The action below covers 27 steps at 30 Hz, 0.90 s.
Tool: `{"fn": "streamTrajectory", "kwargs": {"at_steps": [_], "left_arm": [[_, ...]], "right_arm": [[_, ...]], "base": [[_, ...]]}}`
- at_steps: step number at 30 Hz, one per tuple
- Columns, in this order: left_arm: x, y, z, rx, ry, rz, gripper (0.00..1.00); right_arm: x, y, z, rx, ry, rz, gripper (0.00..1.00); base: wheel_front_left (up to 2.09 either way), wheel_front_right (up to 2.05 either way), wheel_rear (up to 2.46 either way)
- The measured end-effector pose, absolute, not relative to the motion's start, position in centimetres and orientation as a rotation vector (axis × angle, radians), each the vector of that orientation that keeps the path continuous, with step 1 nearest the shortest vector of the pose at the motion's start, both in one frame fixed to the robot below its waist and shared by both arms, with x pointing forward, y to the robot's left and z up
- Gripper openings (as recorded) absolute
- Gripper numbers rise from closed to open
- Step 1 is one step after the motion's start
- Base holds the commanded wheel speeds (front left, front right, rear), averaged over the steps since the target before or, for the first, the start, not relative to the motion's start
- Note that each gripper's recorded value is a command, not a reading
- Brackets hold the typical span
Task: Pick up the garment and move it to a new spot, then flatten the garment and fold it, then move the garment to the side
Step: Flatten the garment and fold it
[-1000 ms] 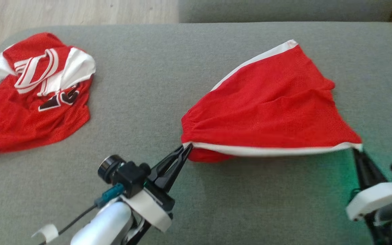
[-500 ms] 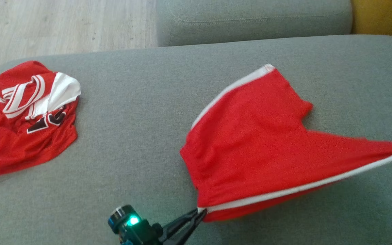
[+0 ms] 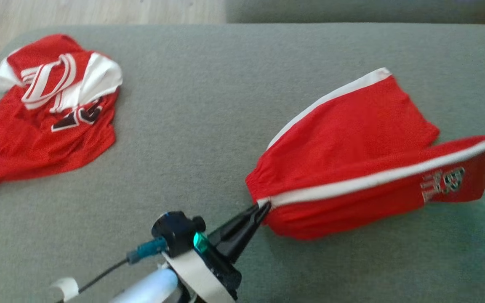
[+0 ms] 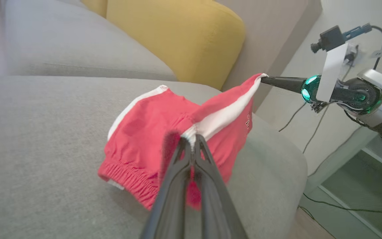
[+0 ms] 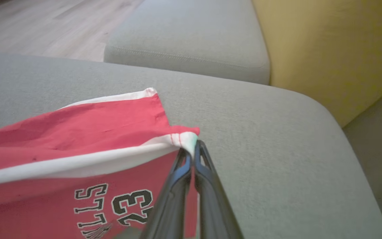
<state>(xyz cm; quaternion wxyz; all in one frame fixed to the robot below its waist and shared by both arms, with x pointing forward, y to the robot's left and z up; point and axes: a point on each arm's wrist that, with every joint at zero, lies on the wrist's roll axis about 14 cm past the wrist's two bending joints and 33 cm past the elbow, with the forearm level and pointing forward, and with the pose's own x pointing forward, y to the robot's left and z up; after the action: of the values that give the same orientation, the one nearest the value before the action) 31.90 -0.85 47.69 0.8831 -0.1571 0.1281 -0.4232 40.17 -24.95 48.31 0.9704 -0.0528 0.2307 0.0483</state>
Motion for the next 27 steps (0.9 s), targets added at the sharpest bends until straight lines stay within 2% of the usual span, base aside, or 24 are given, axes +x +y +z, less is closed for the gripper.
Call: {"fn": "streamTrajectory", "kwargs": {"at_steps": [1, 2, 13, 21, 22, 23, 24, 25, 26, 27], "left_arm": [[31.9, -0.8, 47.7, -0.327, 0.267, -0.881, 0.00], [32.6, -0.4, 47.4, -0.352, 0.274, -0.856, 0.00], [36.8, 0.4, 46.6, -0.448, 0.289, -0.776, 0.00], [38.5, 1.6, 44.4, -0.434, 0.343, -0.727, 0.00], [38.5, 1.7, 44.2, -0.435, 0.348, -0.723, 0.00], [38.5, 1.6, 44.1, -0.438, 0.349, -0.721, 0.08], [38.7, 1.7, 44.0, -0.438, 0.351, -0.715, 0.38], [38.8, 1.8, 44.0, -0.437, 0.349, -0.711, 0.93], [39.0, 1.9, 44.1, -0.436, 0.342, -0.704, 1.00], [39.3, 2.1, 44.3, -0.441, 0.330, -0.691, 1.00]], "right_arm": [[40.2, -25.0, 48.3, -0.107, 0.466, 0.098, 0.00], [41.8, -24.0, 47.7, -0.110, 0.496, 0.138, 0.00], [50.0, -20.4, 45.6, -0.176, 0.557, 0.272, 0.00], [53.2, -17.7, 43.0, -0.172, 0.605, 0.332, 0.00], [53.5, -17.5, 42.9, -0.168, 0.596, 0.335, 0.20], [53.8, -17.3, 42.9, -0.163, 0.586, 0.340, 0.56], [54.0, -17.0, 43.0, -0.152, 0.569, 0.345, 1.00], [54.3, -16.7, 43.0, -0.140, 0.555, 0.348, 1.00], [54.4, -16.5, 43.0, -0.133, 0.545, 0.353, 1.00], [54.3, -16.3, 43.0, -0.120, 0.534, 0.358, 1.00]], "base": [[0.00, 0.00, 0.00], [0.00, 0.00, 0.00], [0.00, 0.00, 0.00], [0.00, 0.00, 0.00], [0.00, 0.00, 0.00], [0.00, 0.00, 0.00], [0.00, 0.00, 0.00], [0.00, 0.00, 0.00], [0.00, 0.00, 0.00], [0.00, 0.00, 0.00]]}}
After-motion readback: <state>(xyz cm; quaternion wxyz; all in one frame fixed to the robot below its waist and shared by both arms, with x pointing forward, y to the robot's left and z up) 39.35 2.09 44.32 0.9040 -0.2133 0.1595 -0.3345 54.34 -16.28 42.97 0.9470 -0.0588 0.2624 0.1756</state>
